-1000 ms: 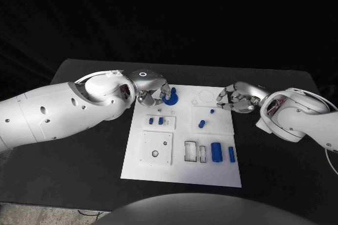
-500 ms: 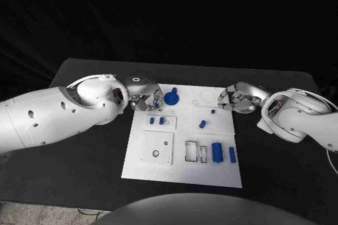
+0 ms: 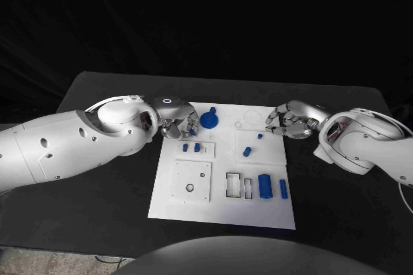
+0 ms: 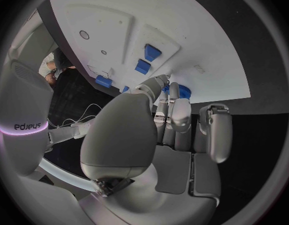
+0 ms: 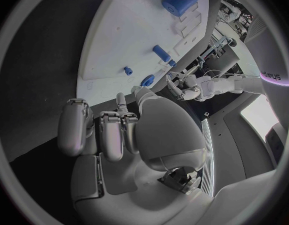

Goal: Assemble the parts on the task board

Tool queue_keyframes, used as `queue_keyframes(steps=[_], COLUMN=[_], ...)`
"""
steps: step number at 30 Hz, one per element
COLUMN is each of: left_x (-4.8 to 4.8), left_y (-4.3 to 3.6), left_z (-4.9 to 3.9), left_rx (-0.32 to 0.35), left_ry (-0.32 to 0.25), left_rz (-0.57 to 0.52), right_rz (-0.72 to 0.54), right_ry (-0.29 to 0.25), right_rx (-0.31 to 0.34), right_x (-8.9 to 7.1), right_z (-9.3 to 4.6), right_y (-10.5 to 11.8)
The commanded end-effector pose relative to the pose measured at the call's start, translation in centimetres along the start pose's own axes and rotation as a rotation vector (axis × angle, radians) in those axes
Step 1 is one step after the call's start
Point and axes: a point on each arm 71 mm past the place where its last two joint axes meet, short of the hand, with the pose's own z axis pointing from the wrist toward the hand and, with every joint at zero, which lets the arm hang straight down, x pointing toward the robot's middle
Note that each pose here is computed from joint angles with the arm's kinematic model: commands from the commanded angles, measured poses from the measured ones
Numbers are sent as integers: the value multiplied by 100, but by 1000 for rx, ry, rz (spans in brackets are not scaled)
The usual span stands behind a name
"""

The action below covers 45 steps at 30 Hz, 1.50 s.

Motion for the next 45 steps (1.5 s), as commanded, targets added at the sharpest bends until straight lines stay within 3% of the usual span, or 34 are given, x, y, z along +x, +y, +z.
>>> queue_keyframes(steps=[1, 19, 45], left_x=[1, 47, 115], left_y=[8, 41, -15], left_z=[15, 89, 98], left_rx=[-8, -23, -17], left_ry=[-16, -5, 37], left_rz=[0, 13, 5], right_rz=[-1, 8, 12], right_ry=[5, -23, -22], right_rx=[-8, -36, -30], right_x=[7, -13, -12], right_z=[-2, -6, -8], right_y=[7, 26, 14])
